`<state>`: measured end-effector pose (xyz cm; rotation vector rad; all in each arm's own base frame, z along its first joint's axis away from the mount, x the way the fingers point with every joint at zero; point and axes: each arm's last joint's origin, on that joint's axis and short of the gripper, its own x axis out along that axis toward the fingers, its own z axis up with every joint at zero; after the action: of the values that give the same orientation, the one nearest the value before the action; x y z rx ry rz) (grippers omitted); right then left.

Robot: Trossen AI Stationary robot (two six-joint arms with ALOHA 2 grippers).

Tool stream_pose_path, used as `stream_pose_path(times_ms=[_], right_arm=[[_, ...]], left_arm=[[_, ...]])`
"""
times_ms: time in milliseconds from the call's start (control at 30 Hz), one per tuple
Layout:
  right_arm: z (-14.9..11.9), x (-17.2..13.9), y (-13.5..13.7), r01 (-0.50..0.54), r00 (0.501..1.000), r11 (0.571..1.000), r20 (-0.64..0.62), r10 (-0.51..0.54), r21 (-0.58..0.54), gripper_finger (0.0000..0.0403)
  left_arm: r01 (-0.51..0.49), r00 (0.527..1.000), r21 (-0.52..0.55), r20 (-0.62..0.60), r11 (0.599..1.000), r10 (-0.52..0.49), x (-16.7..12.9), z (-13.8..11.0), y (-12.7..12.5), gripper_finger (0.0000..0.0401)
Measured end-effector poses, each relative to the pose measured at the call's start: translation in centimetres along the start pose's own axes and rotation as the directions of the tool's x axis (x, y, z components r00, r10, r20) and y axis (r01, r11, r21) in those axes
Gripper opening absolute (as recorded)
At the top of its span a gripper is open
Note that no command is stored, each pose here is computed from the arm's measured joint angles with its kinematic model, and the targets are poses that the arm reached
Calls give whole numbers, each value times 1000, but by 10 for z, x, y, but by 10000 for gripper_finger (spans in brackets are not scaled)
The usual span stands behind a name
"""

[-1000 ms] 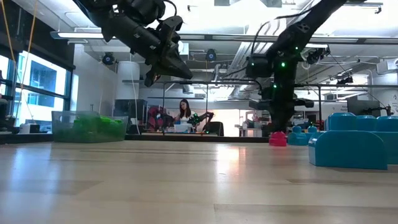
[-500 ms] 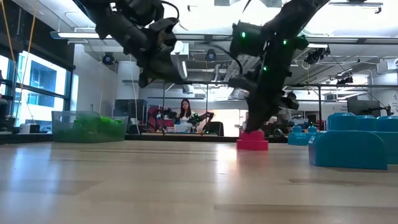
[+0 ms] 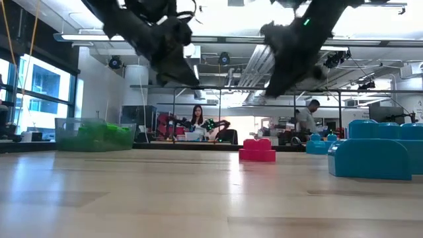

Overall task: Sort blocks
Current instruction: Put the red game piece into the white bin

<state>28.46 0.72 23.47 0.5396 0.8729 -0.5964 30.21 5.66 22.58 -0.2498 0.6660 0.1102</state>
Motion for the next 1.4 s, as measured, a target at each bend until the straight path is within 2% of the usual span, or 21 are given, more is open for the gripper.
stream_pose_path(times_ms=[100, 167, 300, 500, 667, 833, 1133, 1267, 1400], right_arm=[[1, -31, -13, 14, 999, 999, 33, -15, 40, 0], [1, -47, -21, 13, 999, 998, 43, -15, 65, 0], [0, -69, -34, 2, 998, 991, 61, -10, 133, 0], [-5, -83, -38, -25, 998, 982, 63, 13, 186, 0], [-8, -84, -35, -35, 998, 984, 54, 26, 177, 0], [-8, -84, -35, -38, 998, 981, 50, 29, 188, 0], [-8, -84, -36, -35, 999, 985, 44, 28, 167, 0], [-9, -84, -37, -22, 999, 987, 34, 17, 159, 0], [-9, -84, -37, -18, 999, 988, 31, 14, 156, 0]], left_arm=[[23, 1000, 89, -18, 996, -22, 16, 12, 3, 37], [80, 997, 175, -26, 981, -77, 32, 26, 0, 61], [159, 987, 382, -96, 910, -132, 70, 46, -12, 118], [240, 961, 500, -241, 832, -132, 124, 55, -24, 195], [258, 951, 506, -284, 823, -123, 157, 62, -25, 230], [259, 948, 548, -302, 796, -101, 174, 64, -20, 239], [315, 904, 542, -421, 779, -73, 181, 47, -5, 239], [326, 908, 550, -409, 769, -93, 184, 45, -2, 239], [346, 891, 537, -445, 769, -90, 193, 34, 1, 239]])
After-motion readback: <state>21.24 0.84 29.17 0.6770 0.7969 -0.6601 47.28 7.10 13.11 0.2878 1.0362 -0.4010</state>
